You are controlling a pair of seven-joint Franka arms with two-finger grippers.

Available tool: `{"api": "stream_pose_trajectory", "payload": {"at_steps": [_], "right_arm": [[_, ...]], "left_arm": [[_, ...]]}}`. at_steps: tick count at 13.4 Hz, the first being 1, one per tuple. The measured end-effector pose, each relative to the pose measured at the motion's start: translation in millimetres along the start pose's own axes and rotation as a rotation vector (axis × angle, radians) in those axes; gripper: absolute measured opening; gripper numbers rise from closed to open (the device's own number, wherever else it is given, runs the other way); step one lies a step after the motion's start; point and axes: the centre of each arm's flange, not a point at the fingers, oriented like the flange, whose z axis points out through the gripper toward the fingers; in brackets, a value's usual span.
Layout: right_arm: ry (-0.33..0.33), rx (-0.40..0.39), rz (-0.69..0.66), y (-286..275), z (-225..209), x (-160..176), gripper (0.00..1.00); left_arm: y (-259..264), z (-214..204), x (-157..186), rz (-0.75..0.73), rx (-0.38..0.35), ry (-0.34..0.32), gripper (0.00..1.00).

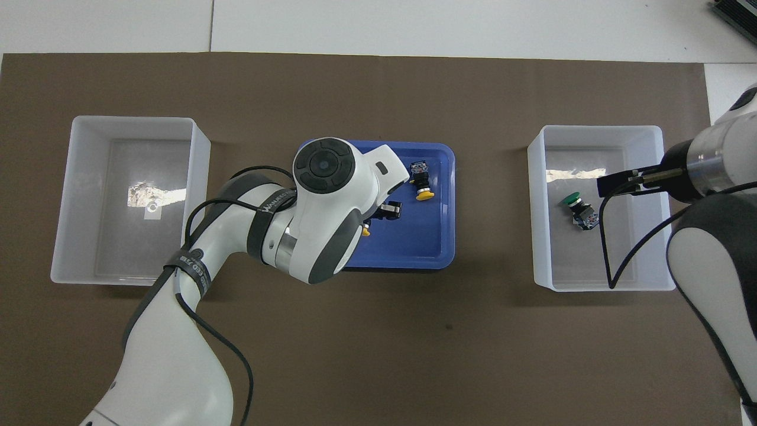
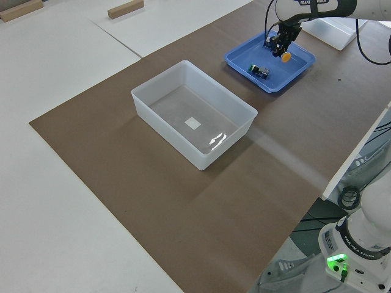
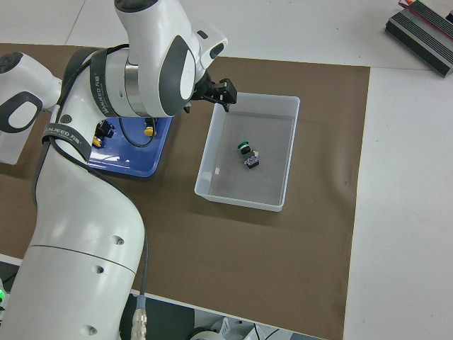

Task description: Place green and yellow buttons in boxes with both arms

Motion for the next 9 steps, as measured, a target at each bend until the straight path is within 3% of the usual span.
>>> {"api": "stream_pose_trajectory", "payload": {"at_steps": [4,9], "right_arm": [[0.026,0.048,-0.003,-14,4,5,1.0],[0.109,0.093,-0.083,-115,69,39,1.0]], "left_arm": [[-70,-61,28,-0.103,-0.004,0.01,0.46],[-193,-138,23,-0.157,0.041,-0.01,0.46]]}}
